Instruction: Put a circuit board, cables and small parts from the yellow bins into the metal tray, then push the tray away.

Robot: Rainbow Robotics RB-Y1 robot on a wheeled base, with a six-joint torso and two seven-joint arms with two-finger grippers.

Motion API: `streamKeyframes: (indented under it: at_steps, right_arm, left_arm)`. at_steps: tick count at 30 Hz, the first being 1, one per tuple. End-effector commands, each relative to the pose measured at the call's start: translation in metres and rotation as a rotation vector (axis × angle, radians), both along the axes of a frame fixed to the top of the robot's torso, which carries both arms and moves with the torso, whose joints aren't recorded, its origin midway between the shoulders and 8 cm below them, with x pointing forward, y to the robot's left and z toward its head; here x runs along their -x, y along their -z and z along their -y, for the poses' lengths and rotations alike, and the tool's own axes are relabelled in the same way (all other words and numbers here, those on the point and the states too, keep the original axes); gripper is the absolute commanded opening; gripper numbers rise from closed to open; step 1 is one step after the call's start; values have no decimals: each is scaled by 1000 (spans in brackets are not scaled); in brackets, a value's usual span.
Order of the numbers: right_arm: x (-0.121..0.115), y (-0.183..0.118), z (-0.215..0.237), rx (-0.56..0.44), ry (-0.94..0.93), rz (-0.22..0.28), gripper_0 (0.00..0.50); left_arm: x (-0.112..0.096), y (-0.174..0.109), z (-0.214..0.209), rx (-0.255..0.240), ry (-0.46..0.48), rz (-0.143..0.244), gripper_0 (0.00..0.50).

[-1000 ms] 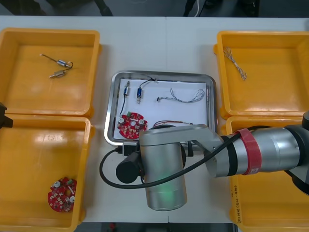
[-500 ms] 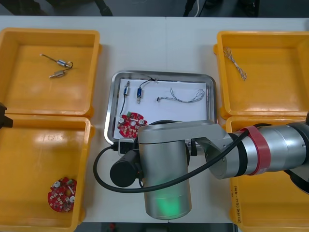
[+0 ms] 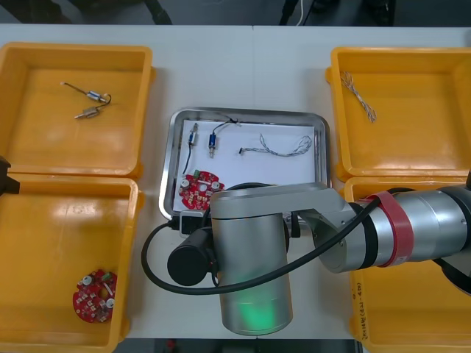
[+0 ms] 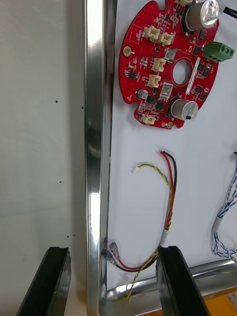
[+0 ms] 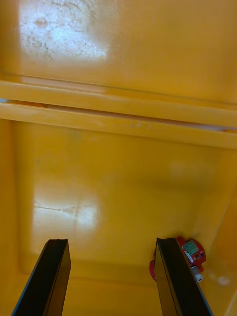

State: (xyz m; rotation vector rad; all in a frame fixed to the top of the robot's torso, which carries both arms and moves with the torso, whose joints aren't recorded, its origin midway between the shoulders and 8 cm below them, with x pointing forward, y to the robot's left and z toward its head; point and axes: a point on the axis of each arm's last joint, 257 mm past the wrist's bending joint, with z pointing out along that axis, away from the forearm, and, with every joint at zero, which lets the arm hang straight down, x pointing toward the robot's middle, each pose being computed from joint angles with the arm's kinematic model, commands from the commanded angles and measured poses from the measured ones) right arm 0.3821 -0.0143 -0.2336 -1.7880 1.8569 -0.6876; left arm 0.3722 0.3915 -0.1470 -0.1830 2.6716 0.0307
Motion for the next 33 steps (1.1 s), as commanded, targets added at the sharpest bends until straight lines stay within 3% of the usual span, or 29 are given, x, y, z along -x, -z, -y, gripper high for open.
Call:
streamKeyframes:
  at_steps: [1, 11, 33]
  right_arm:
    - [2, -8, -3, -11, -24, -1, 500]
    - [0, 19, -8, -10, -6, -48, 500]
    - [-13, 47, -18, -49, -10, -19, 500]
  left_arm:
    - [3, -5, -3, -37, 50, 17, 500]
    - [3, -5, -3, -37, 50, 17, 500]
    - [3, -5, -3, -37, 50, 17, 500]
